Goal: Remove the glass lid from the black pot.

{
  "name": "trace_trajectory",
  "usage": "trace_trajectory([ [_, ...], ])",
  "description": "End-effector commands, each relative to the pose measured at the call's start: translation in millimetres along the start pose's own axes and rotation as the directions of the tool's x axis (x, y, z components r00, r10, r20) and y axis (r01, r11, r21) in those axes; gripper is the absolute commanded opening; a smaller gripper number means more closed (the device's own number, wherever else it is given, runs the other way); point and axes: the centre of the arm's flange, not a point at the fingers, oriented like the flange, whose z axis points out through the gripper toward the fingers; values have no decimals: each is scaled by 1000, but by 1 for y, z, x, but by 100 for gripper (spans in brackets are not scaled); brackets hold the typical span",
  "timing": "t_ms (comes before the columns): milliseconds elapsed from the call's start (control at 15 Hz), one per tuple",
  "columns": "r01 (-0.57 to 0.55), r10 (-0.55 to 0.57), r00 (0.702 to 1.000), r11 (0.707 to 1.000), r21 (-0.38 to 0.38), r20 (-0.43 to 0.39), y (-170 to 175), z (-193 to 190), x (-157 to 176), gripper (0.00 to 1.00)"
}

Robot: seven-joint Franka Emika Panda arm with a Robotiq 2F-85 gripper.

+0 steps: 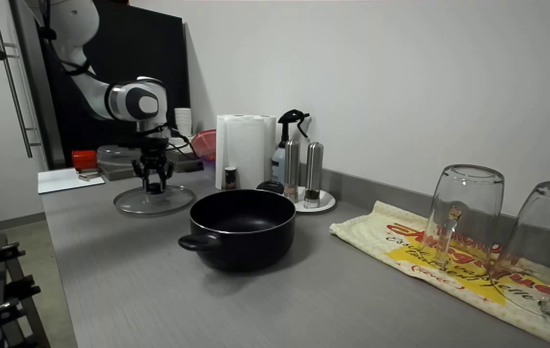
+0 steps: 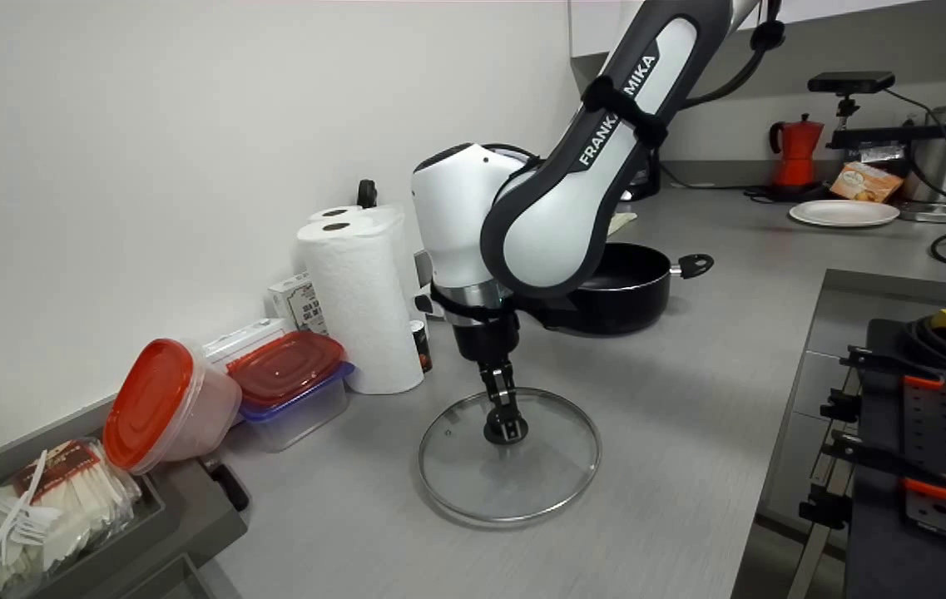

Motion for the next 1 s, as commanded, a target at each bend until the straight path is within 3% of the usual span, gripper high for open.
trace_trajectory([
  [0,1,-1,1000,1000,0,2,0,0,0,50],
  [267,1,-1,1000,1000,0,2,0,0,0,50],
  [333,1,-1,1000,1000,0,2,0,0,0,75],
  [467,-18,17,999,999,36,29,0,-1,-24,82],
  [533,-10,10,1000,1000,13,13,1,4,-6,64],
  [733,-21,21,999,1000,21,26,5,9,-15,82],
  [933,-21,21,999,1000,22,26,5,9,-15,82],
])
